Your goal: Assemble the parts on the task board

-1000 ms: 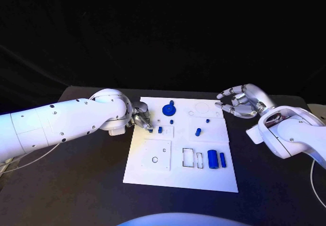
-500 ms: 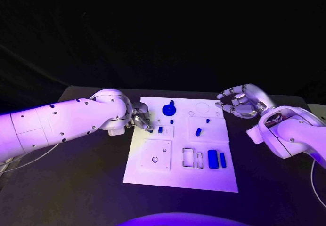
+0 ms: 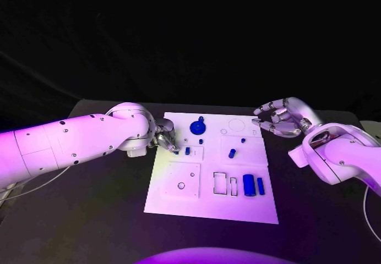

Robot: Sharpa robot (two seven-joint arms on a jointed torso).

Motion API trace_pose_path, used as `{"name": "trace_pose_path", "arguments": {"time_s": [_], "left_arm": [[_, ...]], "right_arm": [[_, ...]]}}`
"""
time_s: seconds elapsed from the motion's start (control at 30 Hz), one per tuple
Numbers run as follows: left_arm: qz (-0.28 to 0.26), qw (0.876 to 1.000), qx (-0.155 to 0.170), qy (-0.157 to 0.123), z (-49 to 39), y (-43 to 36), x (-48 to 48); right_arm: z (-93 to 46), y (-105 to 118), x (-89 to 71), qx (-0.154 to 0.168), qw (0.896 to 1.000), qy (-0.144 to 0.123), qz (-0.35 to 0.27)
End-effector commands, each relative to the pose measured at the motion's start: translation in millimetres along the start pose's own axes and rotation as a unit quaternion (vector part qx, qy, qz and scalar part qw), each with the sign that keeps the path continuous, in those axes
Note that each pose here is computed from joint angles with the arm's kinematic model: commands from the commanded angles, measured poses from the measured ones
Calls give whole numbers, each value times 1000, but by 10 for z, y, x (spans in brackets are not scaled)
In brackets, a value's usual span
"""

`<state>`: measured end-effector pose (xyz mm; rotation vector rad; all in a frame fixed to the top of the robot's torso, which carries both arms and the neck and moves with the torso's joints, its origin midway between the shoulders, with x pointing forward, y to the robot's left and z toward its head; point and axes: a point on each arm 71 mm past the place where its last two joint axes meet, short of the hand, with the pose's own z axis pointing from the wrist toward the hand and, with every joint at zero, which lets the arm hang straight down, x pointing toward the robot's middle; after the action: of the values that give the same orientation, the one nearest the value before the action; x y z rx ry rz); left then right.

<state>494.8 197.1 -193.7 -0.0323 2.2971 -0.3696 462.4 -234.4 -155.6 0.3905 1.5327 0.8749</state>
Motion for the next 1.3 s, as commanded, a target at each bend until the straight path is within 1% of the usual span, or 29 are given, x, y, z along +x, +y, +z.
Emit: {"name": "trace_pose_path", "arguments": {"time_s": [0.03,0.37,0.6,0.97,1.3], "left_arm": [[9,1000,3,19,17,-34,53],[16,999,1,33,30,-39,73],[20,999,0,32,34,-45,73],[17,1000,0,24,44,-51,58],[19,999,-1,26,53,-56,58]], "right_arm": [[-3,13,11,-8,1000,5,-5],[-5,7,7,-7,1000,5,-5],[-6,1,16,-7,1000,6,-5],[-12,-6,24,-7,1000,5,-6],[-13,-8,23,-7,1000,5,-6]]}}
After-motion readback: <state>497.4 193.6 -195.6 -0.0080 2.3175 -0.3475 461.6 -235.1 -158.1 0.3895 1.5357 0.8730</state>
